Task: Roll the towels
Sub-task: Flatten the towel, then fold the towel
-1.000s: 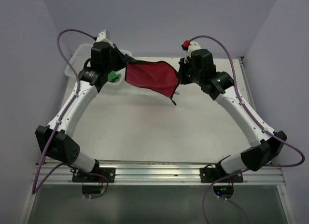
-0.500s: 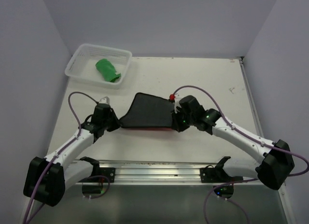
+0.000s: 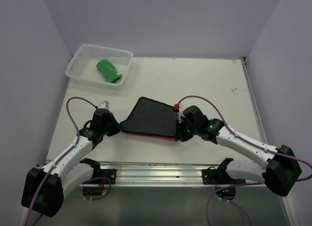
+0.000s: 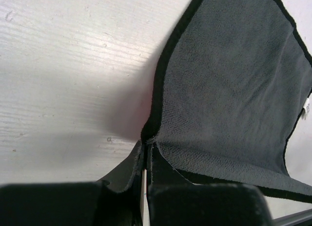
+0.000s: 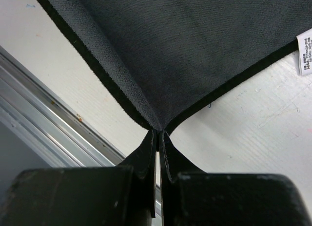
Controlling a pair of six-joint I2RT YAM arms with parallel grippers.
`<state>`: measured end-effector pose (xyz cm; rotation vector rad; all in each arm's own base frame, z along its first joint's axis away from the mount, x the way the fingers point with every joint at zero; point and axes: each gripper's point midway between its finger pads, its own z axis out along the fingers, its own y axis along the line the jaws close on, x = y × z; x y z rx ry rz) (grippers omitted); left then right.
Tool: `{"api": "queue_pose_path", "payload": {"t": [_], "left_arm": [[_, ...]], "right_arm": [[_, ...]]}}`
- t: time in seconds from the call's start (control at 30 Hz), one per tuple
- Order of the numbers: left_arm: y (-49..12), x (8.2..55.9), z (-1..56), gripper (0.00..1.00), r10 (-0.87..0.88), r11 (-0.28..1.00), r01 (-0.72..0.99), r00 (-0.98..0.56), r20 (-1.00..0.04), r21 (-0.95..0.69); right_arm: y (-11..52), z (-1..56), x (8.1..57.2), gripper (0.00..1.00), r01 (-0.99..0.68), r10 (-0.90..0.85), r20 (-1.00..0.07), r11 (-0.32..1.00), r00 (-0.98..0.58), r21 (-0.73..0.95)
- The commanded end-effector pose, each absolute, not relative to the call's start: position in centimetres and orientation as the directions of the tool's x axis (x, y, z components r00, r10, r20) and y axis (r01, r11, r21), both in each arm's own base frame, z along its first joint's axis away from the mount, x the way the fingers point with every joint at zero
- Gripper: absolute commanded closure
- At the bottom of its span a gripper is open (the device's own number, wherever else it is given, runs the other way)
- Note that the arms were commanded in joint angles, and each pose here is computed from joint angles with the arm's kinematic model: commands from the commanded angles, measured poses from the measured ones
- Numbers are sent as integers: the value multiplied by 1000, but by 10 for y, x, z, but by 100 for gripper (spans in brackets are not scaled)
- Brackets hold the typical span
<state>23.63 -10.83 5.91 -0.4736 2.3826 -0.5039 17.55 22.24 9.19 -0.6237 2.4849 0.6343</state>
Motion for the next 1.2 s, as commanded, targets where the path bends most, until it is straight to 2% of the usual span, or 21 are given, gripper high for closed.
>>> {"api": "queue_pose_path", "payload": {"t": [0.0, 0.37, 0.87, 1.17], "left_arm": [[-102, 255, 75, 100, -452, 872, -195, -674, -584, -449], [-101, 255, 77, 100, -458, 869, -201, -670, -584, -451], [-95, 232, 71, 100, -519, 837, -262, -659, -544, -480], [-93, 254, 103, 100, -542, 828, -261, -595, -594, -496]], "right_arm": [[224, 96, 180, 100, -525, -287, -568, 792, -771, 312], [221, 93, 171, 100, -522, -285, -554, 784, -782, 335], [218, 83, 135, 100, -532, -295, -534, 763, -792, 368], [216, 98, 153, 100, -493, -241, -582, 808, -777, 323]]}}
